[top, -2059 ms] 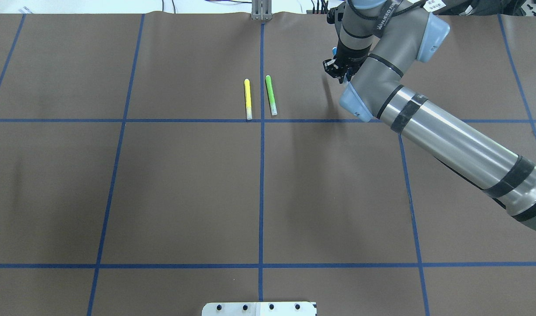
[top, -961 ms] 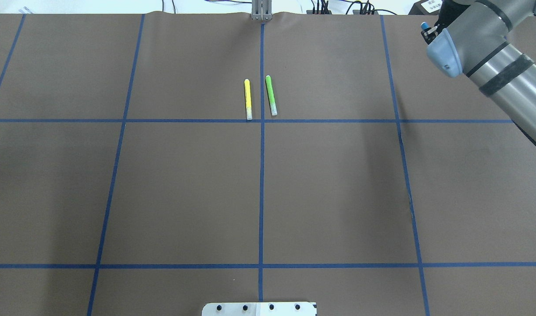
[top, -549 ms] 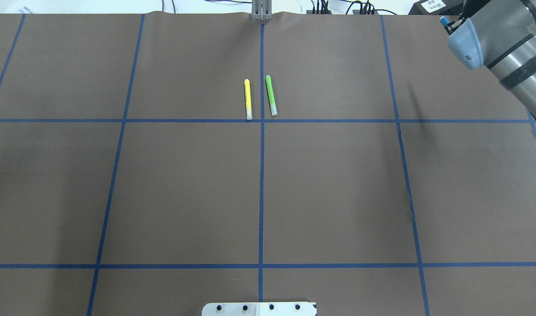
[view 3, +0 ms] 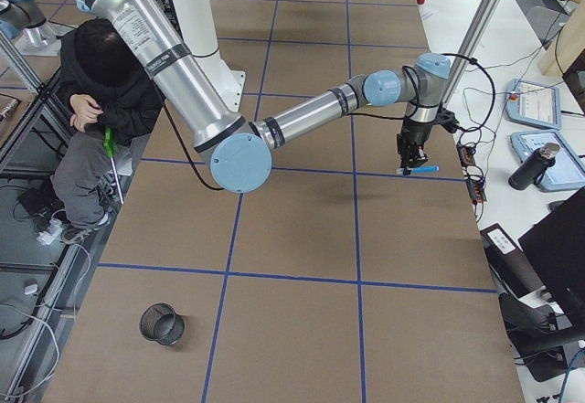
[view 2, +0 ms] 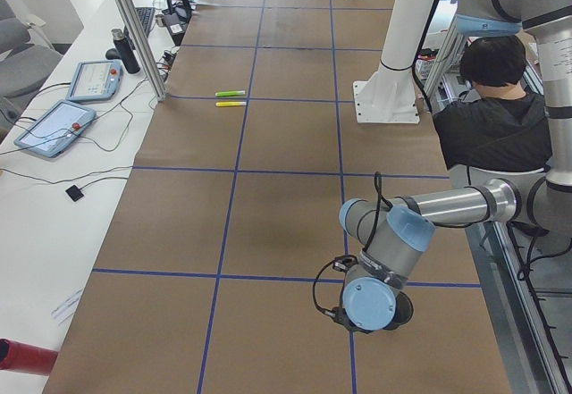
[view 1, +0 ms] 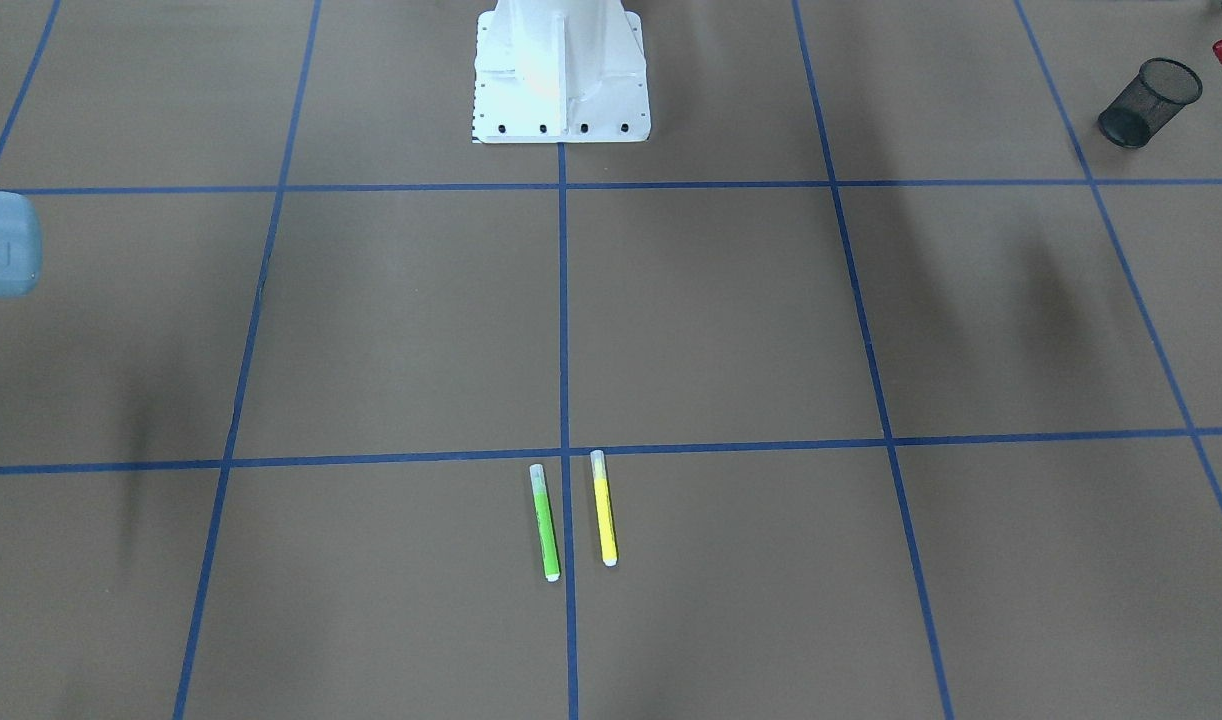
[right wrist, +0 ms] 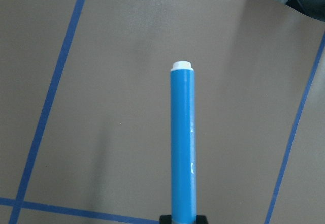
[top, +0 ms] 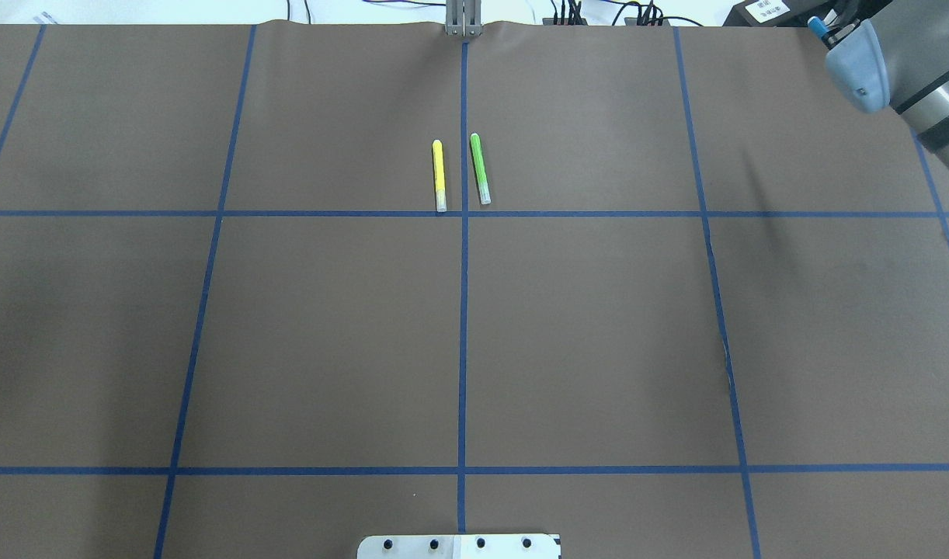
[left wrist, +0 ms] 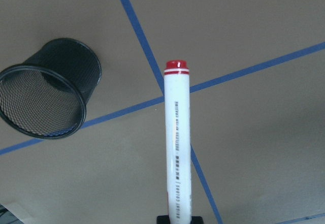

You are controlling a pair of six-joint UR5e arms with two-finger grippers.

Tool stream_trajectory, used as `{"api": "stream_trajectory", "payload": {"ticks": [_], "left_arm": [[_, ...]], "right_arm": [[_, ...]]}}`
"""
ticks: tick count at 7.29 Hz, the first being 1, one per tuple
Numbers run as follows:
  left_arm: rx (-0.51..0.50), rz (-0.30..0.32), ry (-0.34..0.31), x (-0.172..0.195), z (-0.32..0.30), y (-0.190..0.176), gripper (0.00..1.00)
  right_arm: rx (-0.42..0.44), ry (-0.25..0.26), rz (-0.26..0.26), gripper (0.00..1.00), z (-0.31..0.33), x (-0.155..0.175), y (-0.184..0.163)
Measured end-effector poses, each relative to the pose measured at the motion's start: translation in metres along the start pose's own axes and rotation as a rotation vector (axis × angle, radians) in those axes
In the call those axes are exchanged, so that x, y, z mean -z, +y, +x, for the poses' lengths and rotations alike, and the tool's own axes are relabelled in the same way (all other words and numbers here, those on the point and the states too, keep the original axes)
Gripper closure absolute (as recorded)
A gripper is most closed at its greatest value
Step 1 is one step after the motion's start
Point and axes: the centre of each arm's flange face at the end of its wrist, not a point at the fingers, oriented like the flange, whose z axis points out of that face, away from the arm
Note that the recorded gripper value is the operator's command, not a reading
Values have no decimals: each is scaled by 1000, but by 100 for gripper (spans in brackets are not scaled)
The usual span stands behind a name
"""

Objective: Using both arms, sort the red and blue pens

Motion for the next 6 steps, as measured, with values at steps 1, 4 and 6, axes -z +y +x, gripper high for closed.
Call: {"api": "stream_trajectory", "payload": {"ticks": [1,4,6], "left_arm": [[53,-20,29,-5,-25,-2,100],[118,-58,87,-22,-81,-9,100],[133,-76,89,-30,-95,-17,100]], "right_arm": [[10,1,-4,100,10,4,2],[50,6,-65,100,57,14,19],[73,-4,-139,100,86,16,49]]}}
